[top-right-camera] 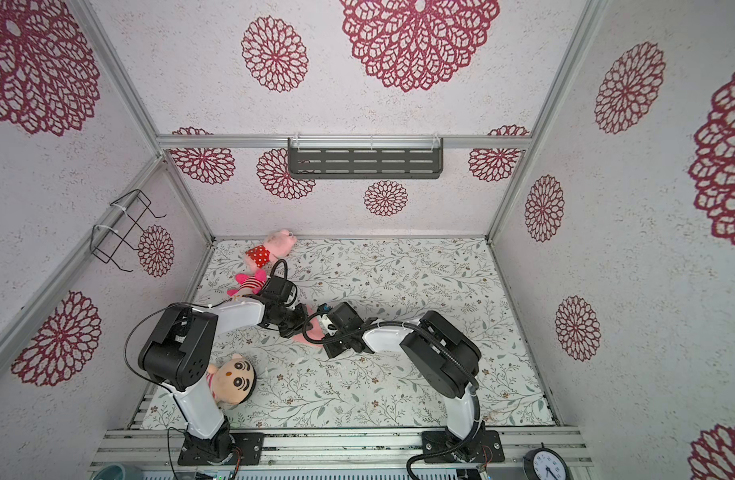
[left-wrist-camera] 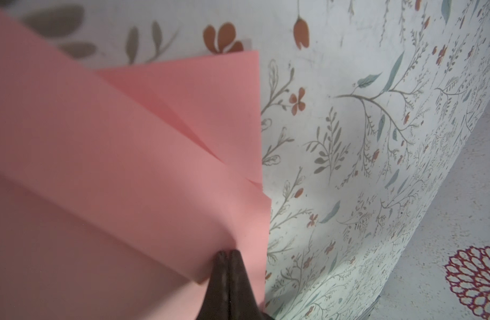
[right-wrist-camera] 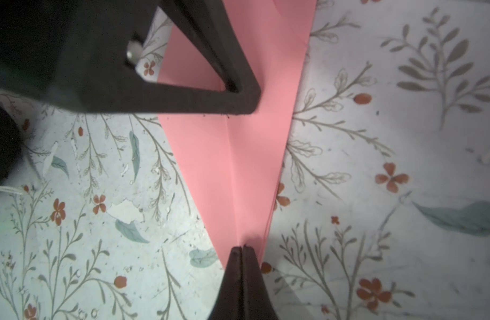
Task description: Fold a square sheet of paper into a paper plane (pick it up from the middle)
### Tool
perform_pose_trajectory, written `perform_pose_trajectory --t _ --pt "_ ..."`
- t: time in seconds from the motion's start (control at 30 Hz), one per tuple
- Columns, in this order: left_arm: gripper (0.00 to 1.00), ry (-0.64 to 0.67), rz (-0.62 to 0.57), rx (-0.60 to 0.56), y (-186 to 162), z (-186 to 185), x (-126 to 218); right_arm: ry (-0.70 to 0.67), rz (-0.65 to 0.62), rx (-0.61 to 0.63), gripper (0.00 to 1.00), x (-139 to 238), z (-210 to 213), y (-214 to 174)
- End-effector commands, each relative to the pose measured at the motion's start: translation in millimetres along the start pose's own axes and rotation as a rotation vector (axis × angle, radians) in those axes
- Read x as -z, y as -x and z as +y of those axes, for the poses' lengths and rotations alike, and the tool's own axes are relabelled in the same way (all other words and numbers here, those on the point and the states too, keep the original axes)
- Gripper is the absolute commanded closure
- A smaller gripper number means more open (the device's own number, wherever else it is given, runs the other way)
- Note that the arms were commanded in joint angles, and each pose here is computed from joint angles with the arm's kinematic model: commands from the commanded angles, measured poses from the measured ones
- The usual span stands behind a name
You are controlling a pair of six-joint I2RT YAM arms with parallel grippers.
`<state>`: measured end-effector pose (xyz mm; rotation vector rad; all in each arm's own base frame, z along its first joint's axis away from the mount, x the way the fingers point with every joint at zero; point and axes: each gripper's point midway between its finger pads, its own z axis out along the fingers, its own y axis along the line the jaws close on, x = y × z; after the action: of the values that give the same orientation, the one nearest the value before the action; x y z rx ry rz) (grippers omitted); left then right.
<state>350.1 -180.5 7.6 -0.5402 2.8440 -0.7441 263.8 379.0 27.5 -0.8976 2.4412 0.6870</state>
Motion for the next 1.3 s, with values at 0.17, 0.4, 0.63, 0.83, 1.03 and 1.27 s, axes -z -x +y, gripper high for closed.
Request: perform_pose_trajectory --t 0.17,0.4,0.63,0.83,1.03,1.27 --pt "1.0 0.176 0.031 0.056 -9.2 51.4 -12.9 -0.054 0.149 -0.016 0.98 10.8 -12.1 -54.0" --pt "1.0 0.12 0.033 0.043 -6.8 38.7 -12.3 -0.055 0.077 0.015 0.97 29.2 -6.8 -43.9" --pt "0.95 -0.141 -0.011 -0.008 11.7 -29.4 15.1 -0.04 -0.248 -0.131 0.81 61.3 -3.1 18.9" --pt "0.69 -0.234 -0.108 0.001 18.9 -49.0 50.2 0.05 -0.339 -0.307 0.69 55.9 -2.4 39.6" --pt "0.57 -0.222 -0.162 0.097 9.2 -17.0 53.1 0.061 -0.322 -0.33 0.63 42.7 -5.3 50.4" --pt "0.52 -0.22 -0.15 0.148 8.3 -6.0 36.5 0.033 -0.307 -0.344 0.61 38.6 -18.4 54.1"
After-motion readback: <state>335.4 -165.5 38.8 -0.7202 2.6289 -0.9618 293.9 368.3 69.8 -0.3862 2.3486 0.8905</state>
